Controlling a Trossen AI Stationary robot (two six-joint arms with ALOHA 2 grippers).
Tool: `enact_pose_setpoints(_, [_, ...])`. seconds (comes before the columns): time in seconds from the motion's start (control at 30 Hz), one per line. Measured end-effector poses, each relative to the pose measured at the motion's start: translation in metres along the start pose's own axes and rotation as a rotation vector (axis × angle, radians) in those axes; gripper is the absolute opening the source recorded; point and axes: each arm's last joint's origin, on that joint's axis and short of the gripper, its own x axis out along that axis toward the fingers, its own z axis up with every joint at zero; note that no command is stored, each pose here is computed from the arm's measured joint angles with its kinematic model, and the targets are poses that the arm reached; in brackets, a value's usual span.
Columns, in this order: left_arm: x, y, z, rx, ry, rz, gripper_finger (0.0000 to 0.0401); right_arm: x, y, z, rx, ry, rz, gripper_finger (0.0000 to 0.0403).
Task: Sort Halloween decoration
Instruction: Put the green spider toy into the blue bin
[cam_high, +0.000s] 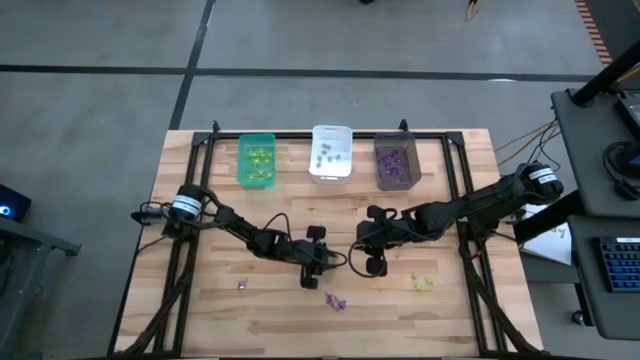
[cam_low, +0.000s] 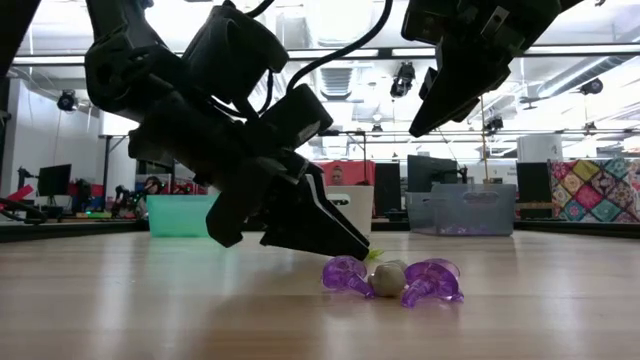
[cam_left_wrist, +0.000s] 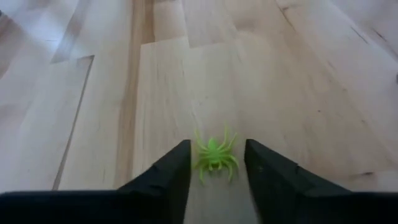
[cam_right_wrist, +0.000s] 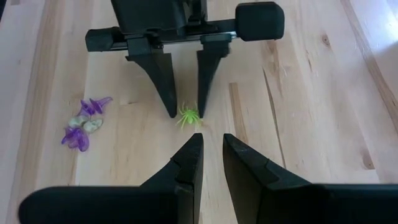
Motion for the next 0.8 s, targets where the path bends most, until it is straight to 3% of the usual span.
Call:
enact_pose_setpoints(0.17, [0.0, 0.0, 0.0, 0.001, 0.003, -0.002, 0.0082, 0.0, 0.0, 0.0, 0.0, 0.0, 0.0, 0.0054])
enact_pose_setpoints(0.37, [-0.001, 0.0, 0.001, 0.005, 0.005, 0.0, 0.0046, 0.0, 0.0, 0.0, 0.0, 0.0, 0.0, 0.0054])
enact_pose_setpoints(0.8, [-0.018, 0.006, 0.019, 0.052, -0.003, 0.021, 0.0037, 0.0, 0.0, 0.0, 0.0, 0.001, 0.0, 0.0054])
